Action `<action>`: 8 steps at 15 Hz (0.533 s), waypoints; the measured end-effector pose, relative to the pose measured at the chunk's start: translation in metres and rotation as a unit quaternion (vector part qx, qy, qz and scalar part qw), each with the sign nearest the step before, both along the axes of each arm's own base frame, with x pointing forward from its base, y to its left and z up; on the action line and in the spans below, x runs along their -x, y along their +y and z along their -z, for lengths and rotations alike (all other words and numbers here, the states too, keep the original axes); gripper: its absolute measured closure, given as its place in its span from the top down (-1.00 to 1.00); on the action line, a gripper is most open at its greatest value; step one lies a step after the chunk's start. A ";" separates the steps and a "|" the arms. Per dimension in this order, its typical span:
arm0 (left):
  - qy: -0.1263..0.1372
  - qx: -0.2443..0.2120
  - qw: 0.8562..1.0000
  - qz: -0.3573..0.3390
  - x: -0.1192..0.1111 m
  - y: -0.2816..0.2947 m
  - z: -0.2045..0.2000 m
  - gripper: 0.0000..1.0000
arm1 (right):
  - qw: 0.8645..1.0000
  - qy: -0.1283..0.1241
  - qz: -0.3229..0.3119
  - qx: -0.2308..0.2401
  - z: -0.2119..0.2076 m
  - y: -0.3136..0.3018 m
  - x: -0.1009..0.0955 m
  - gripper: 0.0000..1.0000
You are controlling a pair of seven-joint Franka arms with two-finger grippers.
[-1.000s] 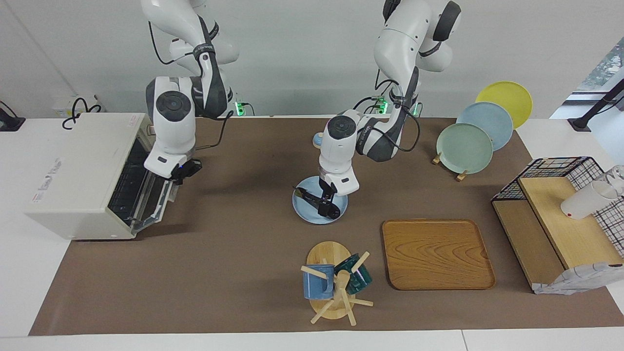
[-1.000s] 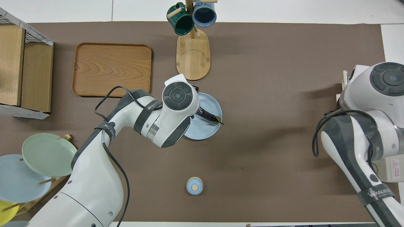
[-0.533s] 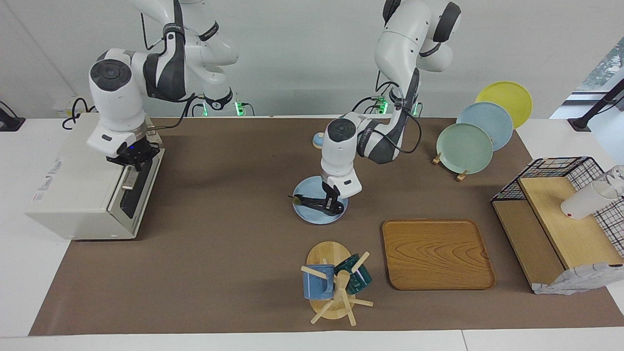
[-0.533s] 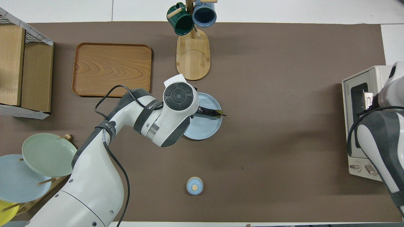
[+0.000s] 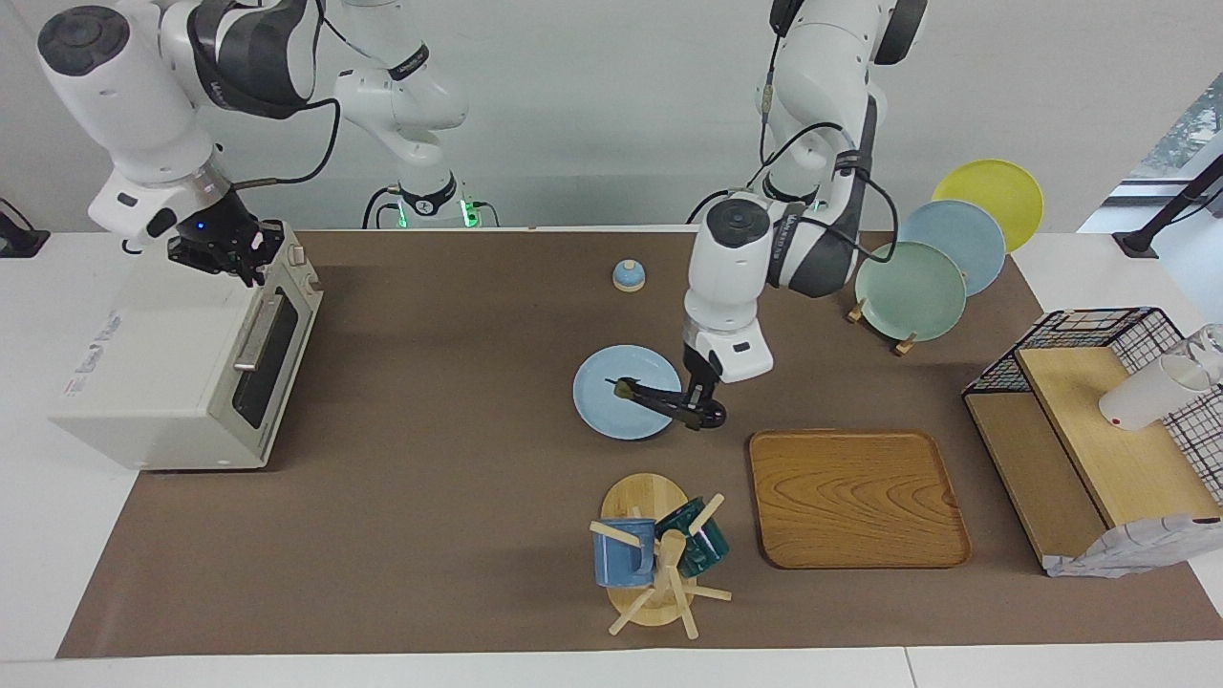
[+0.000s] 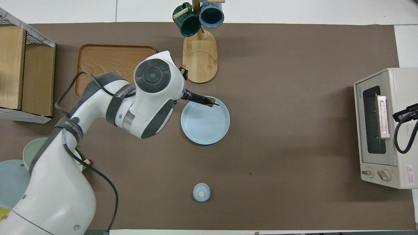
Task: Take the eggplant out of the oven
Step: 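Carry the eggplant to the wooden tray with the left gripper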
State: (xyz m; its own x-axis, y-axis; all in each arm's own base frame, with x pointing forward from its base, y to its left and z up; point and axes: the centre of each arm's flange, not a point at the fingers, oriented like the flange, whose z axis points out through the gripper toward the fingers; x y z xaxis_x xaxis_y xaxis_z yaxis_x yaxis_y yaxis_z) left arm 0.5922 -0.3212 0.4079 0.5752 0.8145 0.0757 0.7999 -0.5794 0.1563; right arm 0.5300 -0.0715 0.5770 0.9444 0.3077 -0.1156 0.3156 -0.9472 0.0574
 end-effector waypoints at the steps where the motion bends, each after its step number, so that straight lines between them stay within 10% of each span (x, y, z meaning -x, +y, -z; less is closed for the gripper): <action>1: -0.004 -0.006 0.999 0.032 -0.011 0.022 -0.005 -0.08 | 1.000 -0.001 0.002 0.001 -0.003 0.008 -0.001 -0.46; 3: -0.002 -0.010 0.995 0.097 -0.034 0.072 -0.006 -0.08 | 1.000 0.001 0.021 0.003 -0.002 0.018 -0.001 -0.37; 8: 0.002 -0.020 0.969 0.247 -0.077 0.195 0.011 -0.08 | 0.997 -0.001 0.076 -0.031 0.000 0.026 -0.002 0.65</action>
